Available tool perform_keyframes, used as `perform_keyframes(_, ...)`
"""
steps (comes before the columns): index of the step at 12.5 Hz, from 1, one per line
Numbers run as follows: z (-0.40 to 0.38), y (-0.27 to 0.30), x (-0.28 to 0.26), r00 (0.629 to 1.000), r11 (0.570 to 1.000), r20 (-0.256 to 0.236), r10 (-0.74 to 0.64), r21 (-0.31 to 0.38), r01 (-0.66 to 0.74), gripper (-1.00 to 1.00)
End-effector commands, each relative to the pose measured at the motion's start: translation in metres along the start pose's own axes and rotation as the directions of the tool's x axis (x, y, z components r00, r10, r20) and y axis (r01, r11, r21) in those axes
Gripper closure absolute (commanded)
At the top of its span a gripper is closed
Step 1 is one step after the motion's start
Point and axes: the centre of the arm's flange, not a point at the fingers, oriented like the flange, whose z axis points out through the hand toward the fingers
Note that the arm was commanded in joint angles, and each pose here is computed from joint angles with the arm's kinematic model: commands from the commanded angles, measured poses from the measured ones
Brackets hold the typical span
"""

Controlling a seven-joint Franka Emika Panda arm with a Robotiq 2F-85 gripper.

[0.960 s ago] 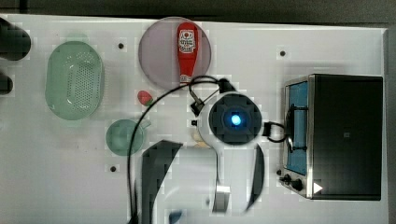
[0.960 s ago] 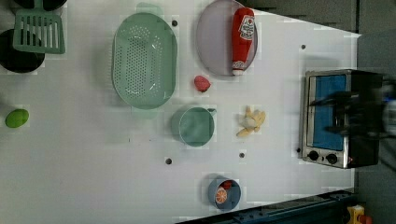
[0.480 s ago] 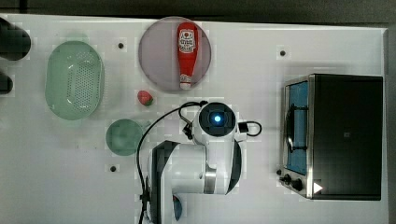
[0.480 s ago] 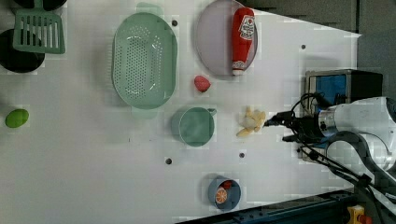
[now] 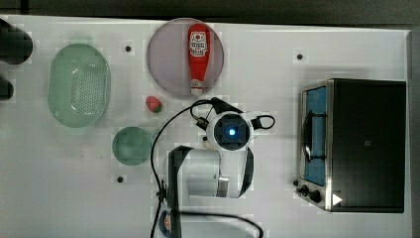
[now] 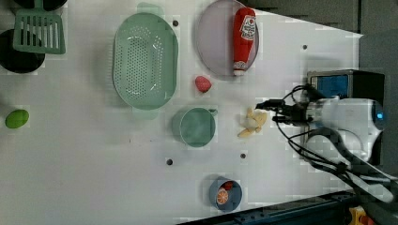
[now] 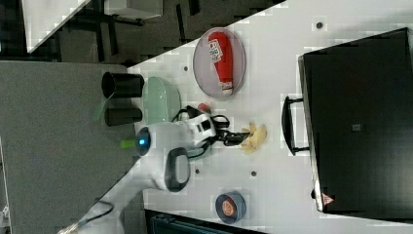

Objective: Pick Banana and place it in mug.

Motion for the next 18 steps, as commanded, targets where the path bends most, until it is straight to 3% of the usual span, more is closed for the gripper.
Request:
perform_keyframes(1, 0.035, 0.013, -0.013, 0.997, 0.999, 0.060, -0.044, -0.026, 0.045, -1.00)
perform_keyframes(2, 0.040, 0.013, -0.013, 0.998, 0.999, 0.051, -0.042, -0.022, 0.043, -0.99)
perform_keyframes(4, 0.043, 0.013, -0.010, 0.999, 0.999, 0.020, -0.040, -0.011, 0.040, -0.54)
perform_keyframes(8, 0.039, 0.011, -0.011, 0.999, 0.999, 0.013, -0.043, -0.007, 0.043, 0.42)
perform_keyframes(11, -0.013, 0.005, 0.002, 0.997, 0.999, -0.070, -0.045, 0.019, 0.046, 0.42)
perform_keyframes(12, -0.047, 0.003, 0.006, 0.996, 0.999, -0.076, -0.046, 0.017, 0.047, 0.42)
perform_keyframes(14, -0.097, 0.001, 0.007, 0.999, 0.999, -0.026, -0.048, -0.006, 0.048, 0.42)
perform_keyframes(18, -0.212, 0.000, 0.002, 0.999, 0.998, 0.009, -0.049, -0.027, 0.050, 0.42)
